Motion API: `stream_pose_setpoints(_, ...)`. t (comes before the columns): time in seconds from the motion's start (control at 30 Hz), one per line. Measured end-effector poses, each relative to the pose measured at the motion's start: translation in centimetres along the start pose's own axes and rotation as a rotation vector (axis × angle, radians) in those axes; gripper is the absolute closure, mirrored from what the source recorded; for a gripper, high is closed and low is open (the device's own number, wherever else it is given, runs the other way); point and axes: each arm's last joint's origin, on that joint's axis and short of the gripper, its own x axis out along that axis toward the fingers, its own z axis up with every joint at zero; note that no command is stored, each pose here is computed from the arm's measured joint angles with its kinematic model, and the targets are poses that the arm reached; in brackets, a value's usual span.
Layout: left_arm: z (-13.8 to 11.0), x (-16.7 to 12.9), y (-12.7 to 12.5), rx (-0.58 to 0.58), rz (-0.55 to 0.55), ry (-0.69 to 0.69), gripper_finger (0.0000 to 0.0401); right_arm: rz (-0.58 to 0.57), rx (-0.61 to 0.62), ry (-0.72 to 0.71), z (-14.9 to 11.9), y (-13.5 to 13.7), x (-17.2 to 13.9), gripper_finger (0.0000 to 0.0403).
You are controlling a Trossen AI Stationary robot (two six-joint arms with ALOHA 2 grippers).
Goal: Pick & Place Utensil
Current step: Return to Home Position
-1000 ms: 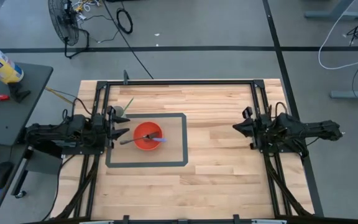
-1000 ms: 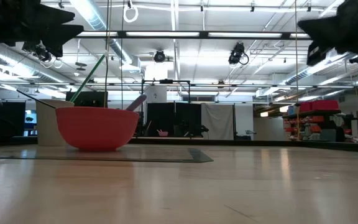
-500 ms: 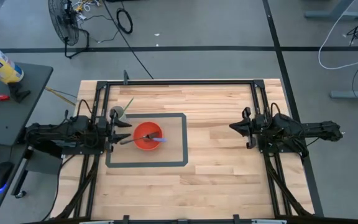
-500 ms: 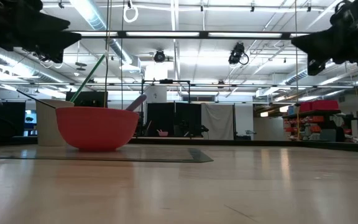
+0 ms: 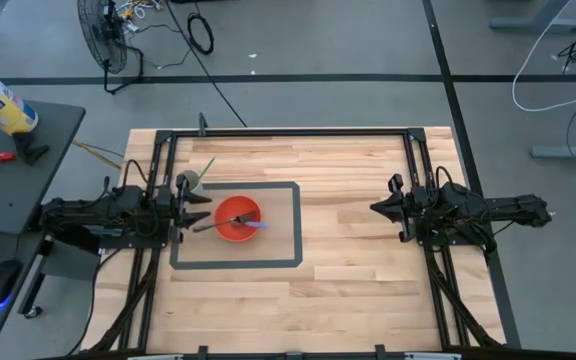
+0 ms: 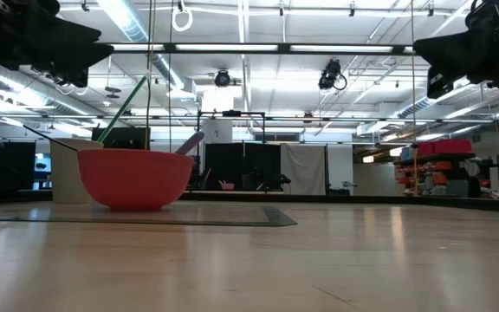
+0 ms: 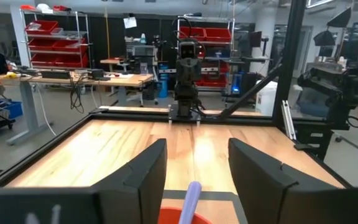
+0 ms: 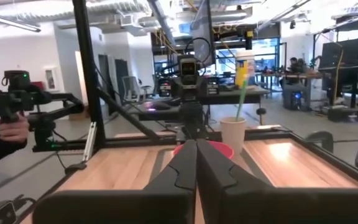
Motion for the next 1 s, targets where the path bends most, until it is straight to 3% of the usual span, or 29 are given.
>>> stream_pose_setpoints(0.53,0.0,0.0,-0.1,0.014,-0.027,-0.01,0.0388,-0.031,-0.002,0.0,0.0,-0.1,0.0,0.038)
stream_pose_setpoints(0.7,-2.1,0.5,-0.1,0.024,-0.056,-0.068,0.039,-0.031,-0.002,0.0,0.0,-0.1,0.0,0.038)
stream_pose_setpoints(1.0,-2.5,0.5,-0.2,0.05,-0.083,-0.024,0.0391,-0.031,-0.002,0.0,0.0,-0.1,0.0,0.038)
